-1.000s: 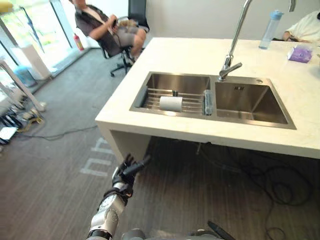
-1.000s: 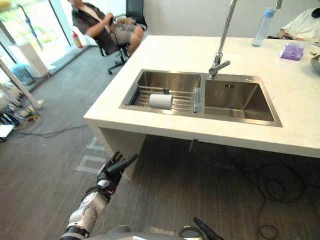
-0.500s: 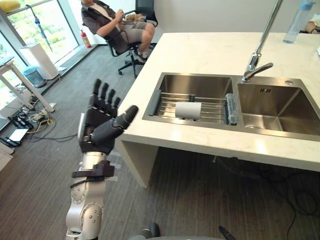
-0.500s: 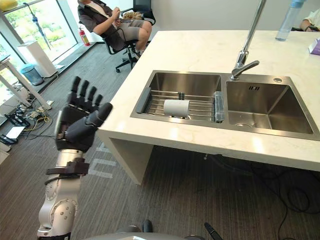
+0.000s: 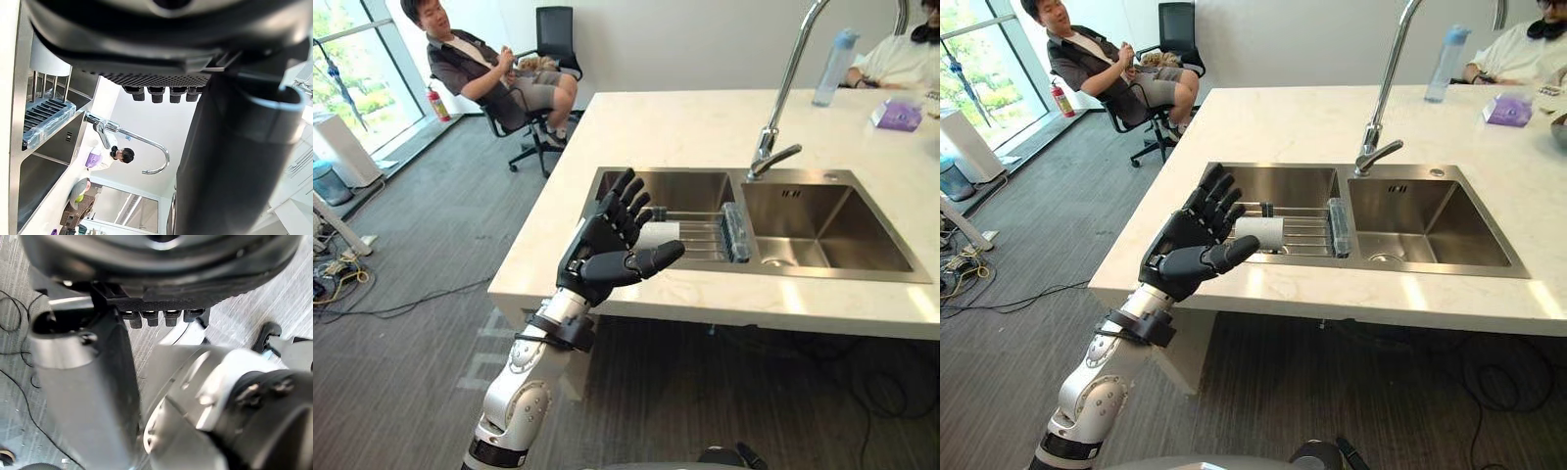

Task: Walk over to the sink, pick up the cup, carry it to the dishwasher, place the cup inside the dishwasher, then close the dishwasher door

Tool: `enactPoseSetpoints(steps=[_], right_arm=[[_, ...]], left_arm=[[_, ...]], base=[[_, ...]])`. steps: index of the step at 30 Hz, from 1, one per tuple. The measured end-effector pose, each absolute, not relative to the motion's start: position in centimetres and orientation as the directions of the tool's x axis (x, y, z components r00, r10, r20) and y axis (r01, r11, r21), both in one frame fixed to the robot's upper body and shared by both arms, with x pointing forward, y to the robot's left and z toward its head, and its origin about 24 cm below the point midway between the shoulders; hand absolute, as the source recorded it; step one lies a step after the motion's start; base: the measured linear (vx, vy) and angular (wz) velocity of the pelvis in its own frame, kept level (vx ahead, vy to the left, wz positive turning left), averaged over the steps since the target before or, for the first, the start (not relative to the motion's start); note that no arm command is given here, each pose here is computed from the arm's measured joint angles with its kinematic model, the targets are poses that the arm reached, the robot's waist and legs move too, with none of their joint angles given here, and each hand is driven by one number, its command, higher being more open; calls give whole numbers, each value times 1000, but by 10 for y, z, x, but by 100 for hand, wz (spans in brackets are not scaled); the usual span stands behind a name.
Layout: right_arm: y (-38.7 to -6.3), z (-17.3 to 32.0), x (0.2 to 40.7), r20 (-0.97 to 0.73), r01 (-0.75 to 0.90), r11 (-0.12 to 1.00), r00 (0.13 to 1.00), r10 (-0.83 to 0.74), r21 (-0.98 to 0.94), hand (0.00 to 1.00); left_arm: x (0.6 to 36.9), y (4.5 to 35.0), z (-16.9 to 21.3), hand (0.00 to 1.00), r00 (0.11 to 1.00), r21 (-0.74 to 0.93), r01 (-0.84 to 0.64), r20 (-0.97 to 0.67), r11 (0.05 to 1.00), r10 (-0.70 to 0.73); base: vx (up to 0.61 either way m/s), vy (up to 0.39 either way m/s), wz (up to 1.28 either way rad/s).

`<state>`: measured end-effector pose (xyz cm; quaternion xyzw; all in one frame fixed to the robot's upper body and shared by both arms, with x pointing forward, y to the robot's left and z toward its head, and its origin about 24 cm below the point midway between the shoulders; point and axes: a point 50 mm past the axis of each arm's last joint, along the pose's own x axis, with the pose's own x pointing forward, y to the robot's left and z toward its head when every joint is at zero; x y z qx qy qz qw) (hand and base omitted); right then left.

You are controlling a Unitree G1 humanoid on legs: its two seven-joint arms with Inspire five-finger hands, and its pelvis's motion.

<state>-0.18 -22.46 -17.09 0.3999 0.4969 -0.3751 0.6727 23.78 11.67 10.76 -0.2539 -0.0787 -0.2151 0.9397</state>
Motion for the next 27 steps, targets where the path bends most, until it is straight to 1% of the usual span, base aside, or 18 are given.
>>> enactPoseSetpoints(steps=[3, 4, 5, 6, 8, 12, 15, 19, 20, 21, 23, 24, 25, 27], right_arm=[[-217, -172, -9, -975, 917, 369, 201, -97, 152, 100], [-210, -173, -19, -980, 930, 339, 178, -86, 139, 100], [-212, -173, -27, -985, 941, 319, 144, -93, 108, 100], [-216, -172, -28, -985, 941, 324, 138, -102, 99, 100], [-224, -171, -20, -981, 932, 347, 152, -122, 102, 100], [-225, -171, -9, -975, 918, 375, 185, -124, 126, 100], [-218, -173, 0, -972, 892, 423, 216, -88, 160, 100], [-215, -173, 2, -971, 877, 448, 228, -75, 171, 100], [-214, -173, 3, -971, 866, 469, 231, -67, 173, 100], [-213, -173, 3, -971, 861, 478, 229, -62, 172, 100], [-214, -173, 3, -971, 858, 485, 229, -62, 171, 100], [-216, -172, 3, -971, 855, 491, 228, -65, 168, 100], [-217, -172, 3, -972, 851, 497, 228, -65, 166, 100], [-219, -172, 4, -972, 845, 509, 227, -67, 162, 100]], left_arm=[[246, 118, 109, 100, 895, -417, 444, 250, 793, -370], [248, 121, 112, 100, 892, -394, 449, 252, 802, -375], [248, 117, 106, 100, 899, -423, 436, 232, 794, -370], [248, 115, 106, 100, 898, -433, 439, 236, 788, -371], [248, 107, 111, 100, 882, -436, 471, 262, 767, -392], [250, 101, 117, 100, 864, -408, 501, 279, 763, -418], [252, 106, 116, 100, 880, -381, 472, 263, 795, -396], [253, 109, 115, 100, 899, -315, 428, 245, 847, -363], [254, 114, 115, 100, 911, -236, 390, 238, 890, -336], [254, 116, 116, 100, 912, -179, 377, 245, 909, -330], [253, 118, 119, 100, 898, -94, 375, 282, 922, -337], [252, 119, 123, 100, 880, 9, 371, 315, 929, -355], [252, 119, 124, 100, 873, 47, 370, 325, 928, -365], [251, 115, 129, 100, 842, 212, 365, 340, 907, -418]], base=[[126, -192, 46], [210, -326, 48], [280, -377, 36], [285, -333, 5], [236, -193, -12], [111, -44, -9], [28, 46, -1], [-26, 56, 0], [-50, 50, -5], [-59, 47, -5], [-41, 25, 0], [0, 0, 0], [0, 0, 0], [0, 0, 0]])
